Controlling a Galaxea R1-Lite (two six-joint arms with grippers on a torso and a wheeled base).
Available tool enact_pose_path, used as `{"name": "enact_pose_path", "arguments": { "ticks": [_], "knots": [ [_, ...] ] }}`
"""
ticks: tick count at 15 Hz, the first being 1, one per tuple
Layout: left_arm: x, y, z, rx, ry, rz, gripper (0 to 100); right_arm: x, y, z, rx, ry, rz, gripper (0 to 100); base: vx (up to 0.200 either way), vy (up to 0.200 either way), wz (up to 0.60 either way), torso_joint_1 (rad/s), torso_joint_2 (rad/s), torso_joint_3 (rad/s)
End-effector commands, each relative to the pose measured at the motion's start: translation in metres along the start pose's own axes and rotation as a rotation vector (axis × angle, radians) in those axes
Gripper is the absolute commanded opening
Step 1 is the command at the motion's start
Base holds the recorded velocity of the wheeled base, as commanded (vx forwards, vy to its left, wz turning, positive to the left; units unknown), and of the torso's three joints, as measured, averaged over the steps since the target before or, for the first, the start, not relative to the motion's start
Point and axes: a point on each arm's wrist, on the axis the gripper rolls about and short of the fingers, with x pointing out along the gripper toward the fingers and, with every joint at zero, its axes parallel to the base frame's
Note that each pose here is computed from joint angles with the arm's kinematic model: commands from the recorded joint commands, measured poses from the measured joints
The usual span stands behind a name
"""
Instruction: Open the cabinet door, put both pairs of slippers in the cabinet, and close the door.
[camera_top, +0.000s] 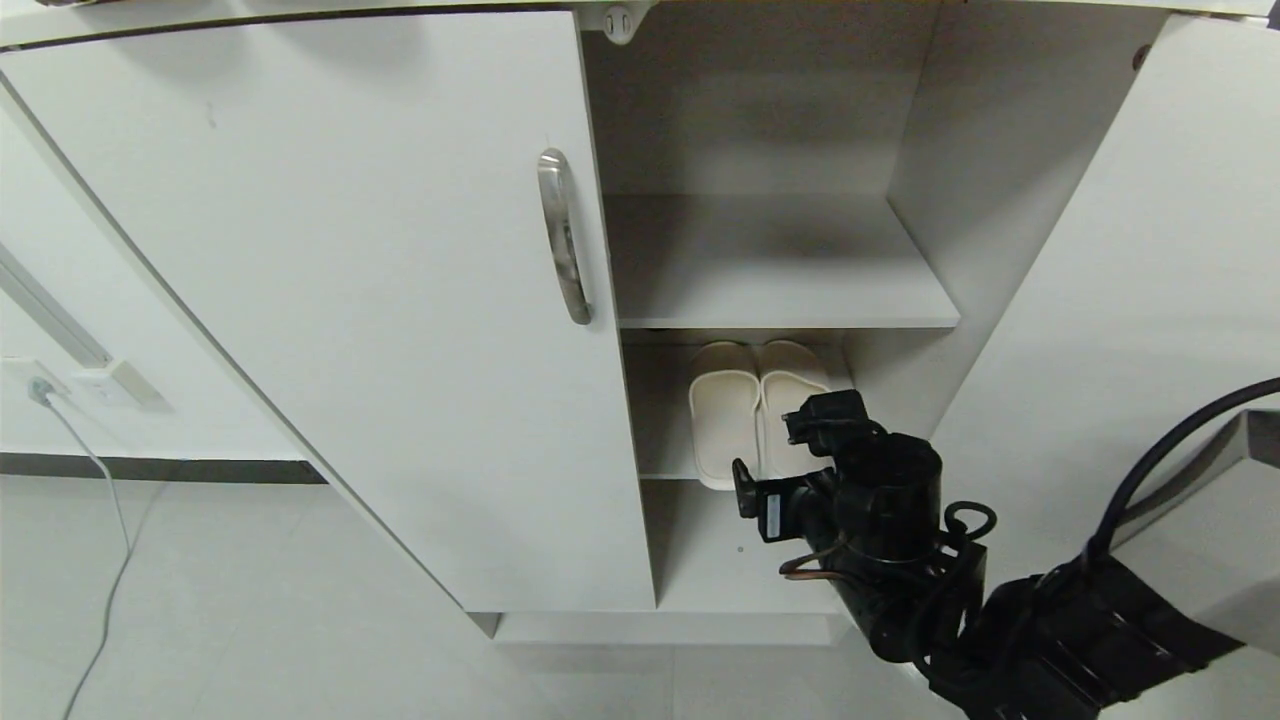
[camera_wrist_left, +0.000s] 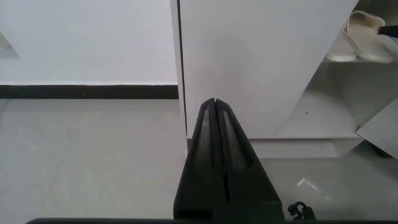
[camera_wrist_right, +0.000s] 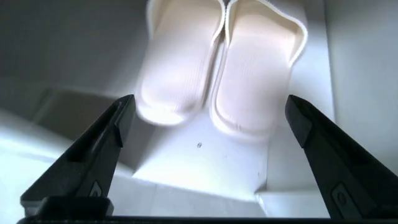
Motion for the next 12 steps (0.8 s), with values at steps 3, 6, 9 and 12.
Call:
{"name": "enact_pose_path", "arguments": {
  "ticks": [3, 6, 9, 12],
  "knots": [
    [0.0001, 0.0, 0.0, 0.0, 0.001, 0.0, 0, -0.0197, 0.004, 0.0132, 0.013, -0.028, 0.042, 100, -0.133, 0.0, 0.0, 0.002, 0.0, 0.002],
    [0.0001, 0.0, 0.0, 0.001, 0.001, 0.0, 0, -0.0206, 0.0052, 0.0131, 0.01, -0.028, 0.045, 100, -0.2, 0.0, 0.0, 0.005, 0.0, 0.001],
    [0.0001, 0.0, 0.0, 0.003, 0.001, 0.0, 0, -0.0221, 0.0043, 0.0158, 0.014, -0.034, 0.045, 100, -0.067, 0.0, 0.0, 0.001, 0.0, 0.002],
    [0.0001, 0.0, 0.0002, 0.003, 0.0, 0.0, 0, -0.024, 0.0025, 0.0187, 0.017, -0.04, 0.042, 100, 0.0, 0.0, 0.0, 0.0, 0.0, 0.0]
  ]
}}
